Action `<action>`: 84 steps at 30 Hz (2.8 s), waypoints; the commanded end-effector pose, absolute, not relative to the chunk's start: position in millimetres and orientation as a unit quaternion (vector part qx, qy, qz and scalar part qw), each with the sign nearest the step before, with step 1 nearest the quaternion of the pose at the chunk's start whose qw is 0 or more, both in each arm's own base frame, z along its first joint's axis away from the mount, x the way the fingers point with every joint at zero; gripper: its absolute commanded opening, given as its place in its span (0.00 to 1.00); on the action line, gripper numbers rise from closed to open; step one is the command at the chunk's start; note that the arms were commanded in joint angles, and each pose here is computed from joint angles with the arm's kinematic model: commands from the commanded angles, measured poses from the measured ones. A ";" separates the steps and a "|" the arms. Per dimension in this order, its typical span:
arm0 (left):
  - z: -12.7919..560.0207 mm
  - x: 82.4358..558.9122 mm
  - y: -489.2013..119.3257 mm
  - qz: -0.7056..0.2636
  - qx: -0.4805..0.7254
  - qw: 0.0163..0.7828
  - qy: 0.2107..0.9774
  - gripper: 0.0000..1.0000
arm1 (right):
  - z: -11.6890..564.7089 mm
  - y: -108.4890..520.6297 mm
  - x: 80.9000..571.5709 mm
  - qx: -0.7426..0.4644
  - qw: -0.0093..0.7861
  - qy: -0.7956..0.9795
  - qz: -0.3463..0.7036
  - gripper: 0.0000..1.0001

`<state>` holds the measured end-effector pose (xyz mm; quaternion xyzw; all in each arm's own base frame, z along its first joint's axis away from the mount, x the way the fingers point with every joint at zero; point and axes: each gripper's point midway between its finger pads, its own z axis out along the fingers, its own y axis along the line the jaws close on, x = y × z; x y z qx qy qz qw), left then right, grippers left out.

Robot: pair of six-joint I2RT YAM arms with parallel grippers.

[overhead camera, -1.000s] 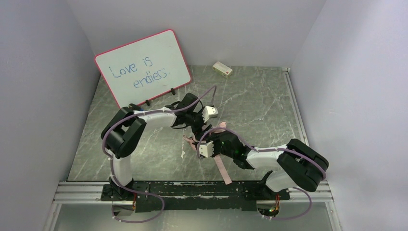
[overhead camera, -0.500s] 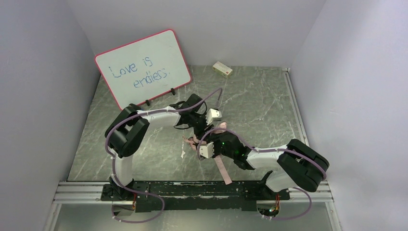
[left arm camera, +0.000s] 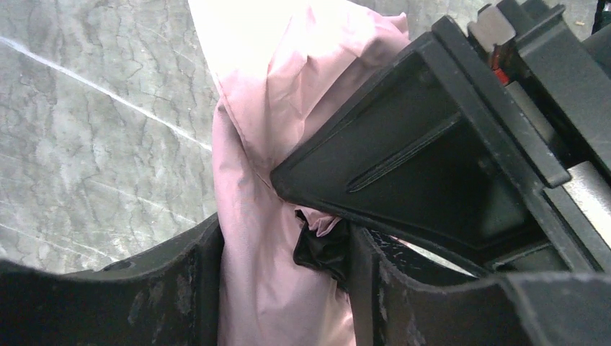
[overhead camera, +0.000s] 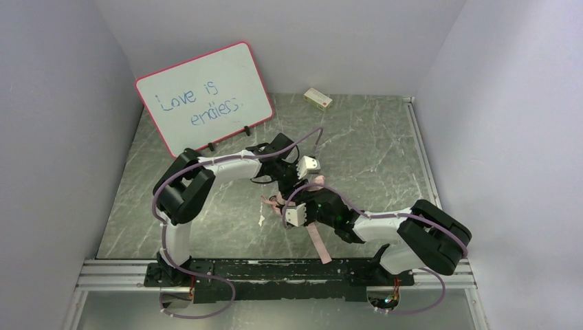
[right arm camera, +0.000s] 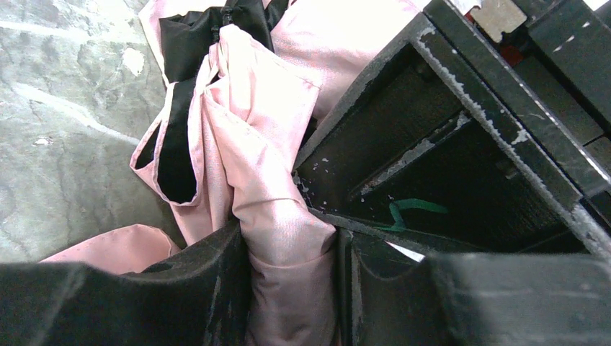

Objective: Put away the umbrella

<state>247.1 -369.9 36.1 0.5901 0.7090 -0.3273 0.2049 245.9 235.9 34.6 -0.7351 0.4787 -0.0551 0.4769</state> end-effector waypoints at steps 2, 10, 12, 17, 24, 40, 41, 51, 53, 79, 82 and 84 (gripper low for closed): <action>13.6 193.0 -363.1 -0.330 0.614 0.125 0.706 0.59 | 15.0 234.4 227.6 -0.752 0.448 0.482 -0.023 0.05; 77.9 217.2 -378.9 -0.370 0.588 0.199 0.691 0.70 | 11.8 233.5 226.5 -0.755 0.443 0.483 -0.024 0.05; 92.0 218.1 -381.9 -0.382 0.587 0.211 0.682 0.75 | 10.6 233.2 226.1 -0.756 0.440 0.483 -0.024 0.05; 113.9 213.5 -386.7 -0.414 0.582 0.219 0.664 0.82 | 9.6 233.1 225.1 -0.758 0.439 0.482 -0.024 0.04; 105.7 197.8 -382.4 -0.438 0.582 0.188 0.659 0.84 | 8.5 233.2 224.8 -0.760 0.436 0.482 -0.025 0.04; 13.4 192.2 -379.5 -0.394 0.579 0.097 0.707 0.87 | 6.1 234.2 223.0 -0.762 0.434 0.480 -0.022 0.04; 10.4 189.7 -378.4 -0.393 0.581 0.092 0.707 0.87 | 6.3 234.6 223.3 -0.762 0.434 0.480 -0.022 0.04; -13.0 184.3 -365.7 -0.345 0.594 0.075 0.723 0.47 | 14.2 240.1 226.1 -0.756 0.448 0.478 -0.021 0.04; -16.3 183.4 -362.6 -0.335 0.596 0.075 0.726 0.39 | 17.4 241.7 226.8 -0.754 0.452 0.476 -0.021 0.04; -47.8 221.2 -323.6 -0.189 0.595 0.094 0.776 0.05 | 96.7 235.2 190.5 -0.721 0.504 0.473 0.050 0.55; -44.7 229.6 -318.6 -0.171 0.596 0.108 0.777 0.05 | 129.7 238.1 184.6 -0.683 0.547 0.478 0.080 0.55; -43.7 236.2 -313.0 -0.150 0.598 0.117 0.778 0.05 | 149.6 236.3 184.7 -0.644 0.574 0.497 0.095 0.54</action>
